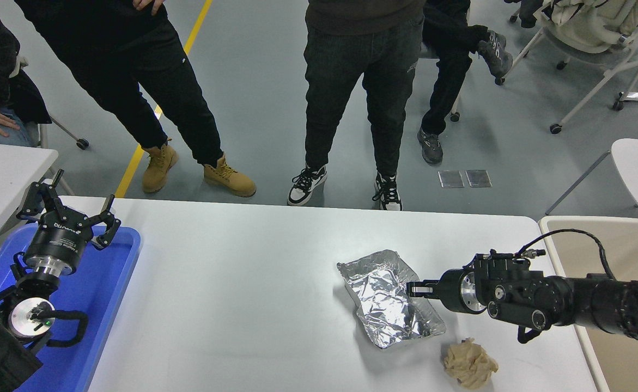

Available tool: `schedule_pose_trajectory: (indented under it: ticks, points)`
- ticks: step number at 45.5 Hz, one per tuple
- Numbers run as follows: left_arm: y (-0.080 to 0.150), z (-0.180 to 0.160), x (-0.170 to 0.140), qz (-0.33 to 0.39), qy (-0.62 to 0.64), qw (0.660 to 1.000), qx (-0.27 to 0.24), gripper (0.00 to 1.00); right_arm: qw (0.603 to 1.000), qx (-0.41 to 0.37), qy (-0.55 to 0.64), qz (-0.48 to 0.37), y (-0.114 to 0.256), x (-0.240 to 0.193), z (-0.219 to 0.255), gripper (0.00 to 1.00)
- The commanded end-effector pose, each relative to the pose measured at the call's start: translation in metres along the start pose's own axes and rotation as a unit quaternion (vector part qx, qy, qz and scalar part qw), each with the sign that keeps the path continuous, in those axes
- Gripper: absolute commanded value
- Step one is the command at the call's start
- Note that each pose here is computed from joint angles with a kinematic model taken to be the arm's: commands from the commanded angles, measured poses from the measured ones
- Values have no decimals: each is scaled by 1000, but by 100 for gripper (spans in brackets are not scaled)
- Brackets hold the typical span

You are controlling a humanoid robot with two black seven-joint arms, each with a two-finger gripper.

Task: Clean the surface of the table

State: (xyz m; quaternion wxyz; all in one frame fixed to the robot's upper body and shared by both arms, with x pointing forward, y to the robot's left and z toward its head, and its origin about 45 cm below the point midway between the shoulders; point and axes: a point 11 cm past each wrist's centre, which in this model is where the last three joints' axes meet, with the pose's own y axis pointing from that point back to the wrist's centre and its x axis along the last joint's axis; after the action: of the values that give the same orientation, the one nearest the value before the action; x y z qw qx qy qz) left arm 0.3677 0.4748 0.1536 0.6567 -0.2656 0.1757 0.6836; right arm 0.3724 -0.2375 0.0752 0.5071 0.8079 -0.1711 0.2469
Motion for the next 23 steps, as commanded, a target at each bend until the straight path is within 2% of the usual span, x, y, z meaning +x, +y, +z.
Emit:
schedule_pose_trajectory:
  ticks: [1, 8, 23]
  points:
    - [0, 0, 0, 0, 0, 1000, 0, 100, 1000, 4, -4, 6, 9, 13, 1, 0]
    - [0, 0, 0, 0, 0, 1000, 0, 100, 1000, 12, -9, 3, 22, 24, -3, 0]
    - [0, 0, 0, 0, 0, 1000, 0, 100, 999, 16, -40, 24, 64, 74, 7, 0]
